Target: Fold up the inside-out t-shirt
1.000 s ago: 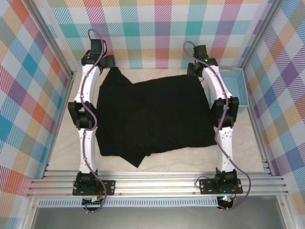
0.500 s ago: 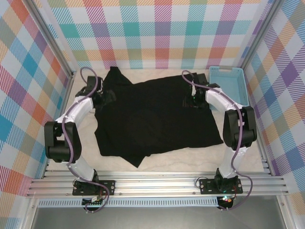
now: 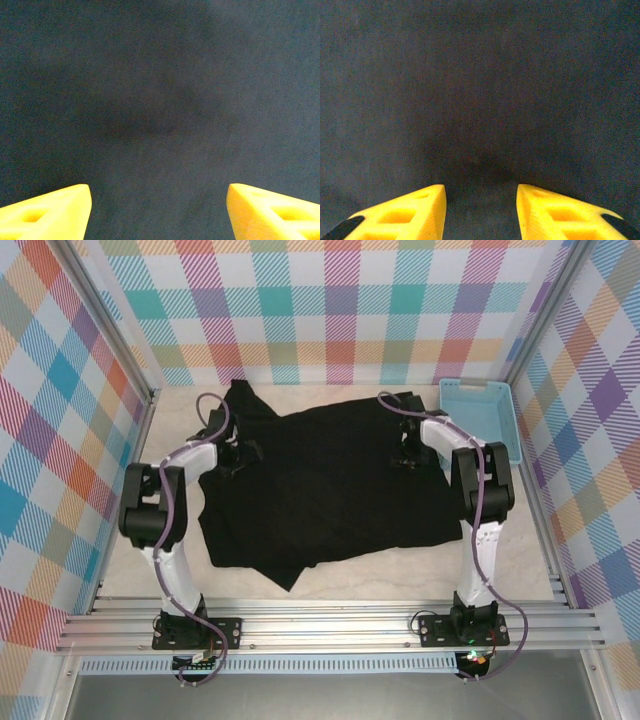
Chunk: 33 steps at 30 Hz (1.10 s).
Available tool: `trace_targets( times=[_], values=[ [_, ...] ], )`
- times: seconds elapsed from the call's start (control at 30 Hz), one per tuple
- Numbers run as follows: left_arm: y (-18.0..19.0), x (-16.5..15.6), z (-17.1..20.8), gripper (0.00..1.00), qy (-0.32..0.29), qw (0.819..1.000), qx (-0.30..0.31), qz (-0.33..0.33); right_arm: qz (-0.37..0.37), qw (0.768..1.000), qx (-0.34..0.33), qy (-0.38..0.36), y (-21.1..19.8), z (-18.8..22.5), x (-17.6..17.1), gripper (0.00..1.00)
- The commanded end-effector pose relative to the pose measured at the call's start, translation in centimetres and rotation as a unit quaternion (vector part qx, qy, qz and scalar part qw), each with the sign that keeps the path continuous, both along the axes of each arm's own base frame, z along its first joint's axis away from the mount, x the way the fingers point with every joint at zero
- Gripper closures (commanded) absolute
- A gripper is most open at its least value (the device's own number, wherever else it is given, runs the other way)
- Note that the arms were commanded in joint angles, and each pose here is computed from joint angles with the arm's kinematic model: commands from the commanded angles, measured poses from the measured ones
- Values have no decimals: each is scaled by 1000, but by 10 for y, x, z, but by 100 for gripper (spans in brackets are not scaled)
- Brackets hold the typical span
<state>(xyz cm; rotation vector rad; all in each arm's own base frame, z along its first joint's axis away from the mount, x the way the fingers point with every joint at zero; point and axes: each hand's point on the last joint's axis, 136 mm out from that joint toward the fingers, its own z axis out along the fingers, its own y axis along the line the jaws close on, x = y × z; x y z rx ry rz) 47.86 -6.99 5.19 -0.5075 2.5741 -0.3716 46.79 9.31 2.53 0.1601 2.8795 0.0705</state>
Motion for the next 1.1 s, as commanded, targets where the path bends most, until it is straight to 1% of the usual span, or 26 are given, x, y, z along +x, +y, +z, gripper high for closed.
trace_targets(
  times=[0.0, 0.07, 0.13, 0.2, 0.27, 0.37, 0.43, 0.5, 0.6, 0.7, 0.77, 0.8, 0.87, 0.93, 1.07],
  values=[
    [-5, 44, 4, 28, -19, 1000, 12, -10, -24, 999, -24, 6, -14, -1, 19, 59],
    [-10, 65, 3, 28, -18, 1000, 11, -22, -28, 999, -18, -4, -14, 10, 35, 59],
    [-16, 79, 17, 28, -23, 999, 12, -34, -26, 999, -13, -23, -11, 29, 45, 59],
    [-21, 81, 46, 26, -49, 998, 22, -44, -17, 999, 9, -45, -4, 51, 45, 59],
    [-26, 68, 73, 25, -72, 996, 30, -47, -9, 997, 40, -63, 3, 68, 34, 58],
    [-45, 23, 97, 25, -97, 994, 9, -51, 2, 991, 104, -84, 20, 85, 0, 56],
    [-69, -17, 104, 25, -106, 991, -8, -80, 10, 987, 137, -85, 29, 90, -27, 55],
    [-98, -71, 95, 26, -82, 987, -1, -136, 13, 985, 150, -82, 30, 94, -54, 55],
    [-125, -159, 69, 29, -26, 977, 43, -209, 14, 986, 148, -78, 23, 97, -85, 55],
    [-135, -237, 41, 33, 30, 969, 51, -242, 12, 986, 141, -84, 17, 101, -103, 54],
    [-136, -277, 26, 34, 64, 961, 67, -260, 13, 987, 138, -84, 14, 103, -109, 53],
    [-137, -294, 20, 34, 81, 955, 78, -276, 14, 987, 137, -83, 14, 103, -111, 53],
    [-137, -318, 10, 34, 117, 943, 95, -296, 17, 987, 136, -80, 14, 103, -113, 53],
    [-138, -334, 0, 32, 142, 931, 116, -317, 18, 987, 136, -79, 13, 103, -114, 53],
    [-140, -340, -11, 32, 161, 920, 126, -334, 17, 988, 133, -78, 12, 100, -118, 53]
  ],
)
